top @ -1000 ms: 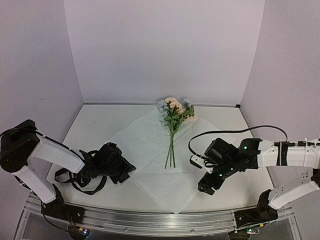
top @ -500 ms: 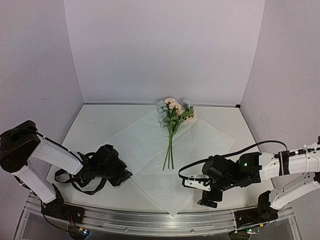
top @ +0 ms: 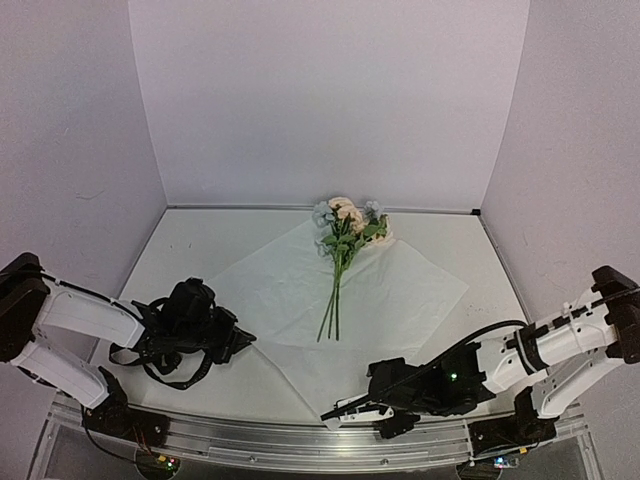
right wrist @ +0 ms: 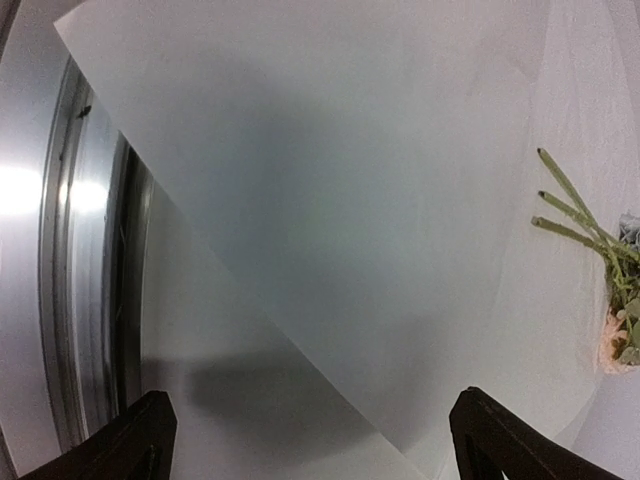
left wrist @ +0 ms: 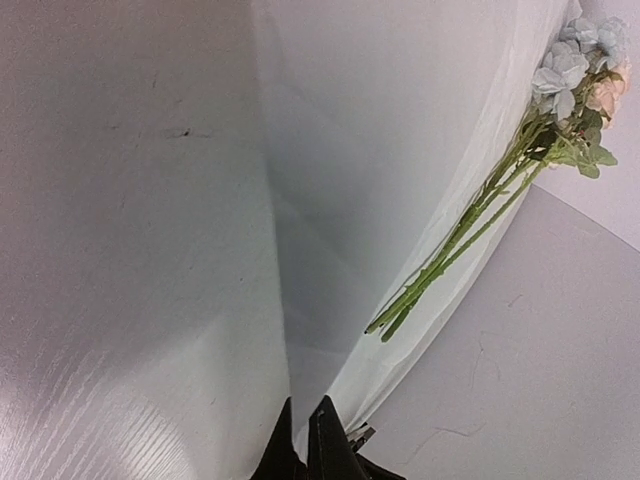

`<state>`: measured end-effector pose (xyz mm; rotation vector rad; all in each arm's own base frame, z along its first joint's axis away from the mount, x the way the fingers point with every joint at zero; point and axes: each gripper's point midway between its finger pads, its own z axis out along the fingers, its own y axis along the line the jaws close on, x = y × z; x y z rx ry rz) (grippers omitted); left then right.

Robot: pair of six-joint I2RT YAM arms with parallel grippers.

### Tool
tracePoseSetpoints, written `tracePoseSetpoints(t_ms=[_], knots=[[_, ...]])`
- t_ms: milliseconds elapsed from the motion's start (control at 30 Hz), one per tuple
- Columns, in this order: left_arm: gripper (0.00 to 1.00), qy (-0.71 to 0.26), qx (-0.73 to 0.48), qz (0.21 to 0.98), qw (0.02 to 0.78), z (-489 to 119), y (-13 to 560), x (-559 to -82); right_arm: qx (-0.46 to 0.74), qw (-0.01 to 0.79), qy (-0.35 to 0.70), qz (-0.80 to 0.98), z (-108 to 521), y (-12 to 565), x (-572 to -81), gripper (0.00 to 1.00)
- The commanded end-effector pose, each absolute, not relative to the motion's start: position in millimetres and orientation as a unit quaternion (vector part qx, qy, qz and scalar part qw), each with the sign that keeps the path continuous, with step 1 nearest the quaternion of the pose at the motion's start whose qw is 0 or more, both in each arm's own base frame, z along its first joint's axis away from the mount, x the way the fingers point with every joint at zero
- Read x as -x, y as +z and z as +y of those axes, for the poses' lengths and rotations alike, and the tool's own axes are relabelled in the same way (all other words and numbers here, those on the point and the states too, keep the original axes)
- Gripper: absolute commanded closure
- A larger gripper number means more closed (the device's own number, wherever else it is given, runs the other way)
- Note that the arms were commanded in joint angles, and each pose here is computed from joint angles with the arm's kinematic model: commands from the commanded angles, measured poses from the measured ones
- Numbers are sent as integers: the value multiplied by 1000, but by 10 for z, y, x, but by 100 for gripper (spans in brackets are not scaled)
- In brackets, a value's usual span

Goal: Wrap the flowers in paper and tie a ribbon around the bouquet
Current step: Pick up the bottom corner of the flattened wrapping paper from the center of the board.

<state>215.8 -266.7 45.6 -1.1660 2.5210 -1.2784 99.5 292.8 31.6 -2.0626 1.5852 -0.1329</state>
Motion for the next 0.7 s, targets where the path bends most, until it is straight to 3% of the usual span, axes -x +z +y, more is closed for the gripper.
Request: tracePoseSetpoints(t_ms=[0,267,433,533,667], knots=[[100,-431,382,817,33,-2650,558,-2144,744,348,-78,565,3343,586,-1128,2],[100,-432,395,810,26,-2553,535,-2072,723,366,-84,579,3458,672,-1166,10],[100,-429,403,808,27,-2476,520,-2039,722,366,-80,582,3501,672,-1145,22],[100,-428,405,807,28,-2445,520,-2022,723,363,-78,583,3507,656,-1131,32],[100,-426,408,807,30,-2398,510,-1995,725,355,-75,585,3520,654,-1111,57]])
